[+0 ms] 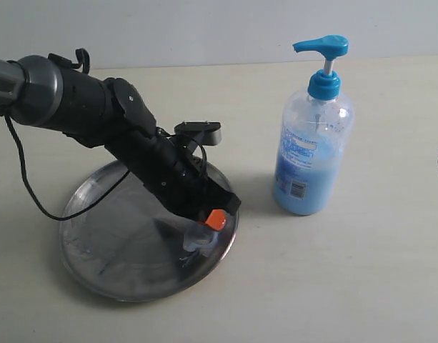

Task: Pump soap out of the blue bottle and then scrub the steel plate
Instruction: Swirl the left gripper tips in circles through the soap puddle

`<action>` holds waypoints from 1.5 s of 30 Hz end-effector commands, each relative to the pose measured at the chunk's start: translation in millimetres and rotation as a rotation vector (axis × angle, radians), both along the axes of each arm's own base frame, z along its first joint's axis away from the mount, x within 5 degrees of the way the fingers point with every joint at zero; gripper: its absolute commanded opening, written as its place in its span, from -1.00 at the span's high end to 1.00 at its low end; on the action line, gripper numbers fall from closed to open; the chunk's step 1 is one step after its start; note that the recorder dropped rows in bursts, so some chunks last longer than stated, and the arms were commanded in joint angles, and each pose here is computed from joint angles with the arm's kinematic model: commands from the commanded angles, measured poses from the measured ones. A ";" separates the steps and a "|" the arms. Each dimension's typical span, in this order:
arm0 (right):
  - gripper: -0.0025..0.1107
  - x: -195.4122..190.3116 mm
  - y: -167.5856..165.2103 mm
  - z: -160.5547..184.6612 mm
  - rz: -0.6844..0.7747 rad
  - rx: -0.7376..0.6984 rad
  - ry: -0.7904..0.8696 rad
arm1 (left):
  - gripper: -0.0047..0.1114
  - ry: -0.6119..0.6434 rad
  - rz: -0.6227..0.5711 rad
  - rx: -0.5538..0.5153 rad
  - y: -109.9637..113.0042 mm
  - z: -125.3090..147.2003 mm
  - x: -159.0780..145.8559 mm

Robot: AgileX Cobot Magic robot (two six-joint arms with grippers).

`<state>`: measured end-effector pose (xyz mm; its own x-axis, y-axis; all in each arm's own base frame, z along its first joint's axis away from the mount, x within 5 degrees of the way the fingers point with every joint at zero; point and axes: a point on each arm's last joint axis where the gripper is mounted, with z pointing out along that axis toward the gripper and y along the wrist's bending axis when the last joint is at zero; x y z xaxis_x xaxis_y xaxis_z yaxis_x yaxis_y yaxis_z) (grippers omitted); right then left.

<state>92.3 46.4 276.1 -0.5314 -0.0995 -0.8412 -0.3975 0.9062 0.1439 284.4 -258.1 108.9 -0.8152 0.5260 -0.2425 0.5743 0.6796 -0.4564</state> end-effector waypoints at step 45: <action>0.96 -0.2 -0.5 1.6 0.000 -0.003 -0.009 | 0.90 0.052 -0.041 0.032 -11.1 -4.8 13.3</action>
<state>92.3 46.4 276.1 -0.5320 -0.0981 -0.8411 -0.3975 0.9060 0.1457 300.0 -271.3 104.2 -0.8171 0.5349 -0.2151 0.5664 0.6749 -0.4729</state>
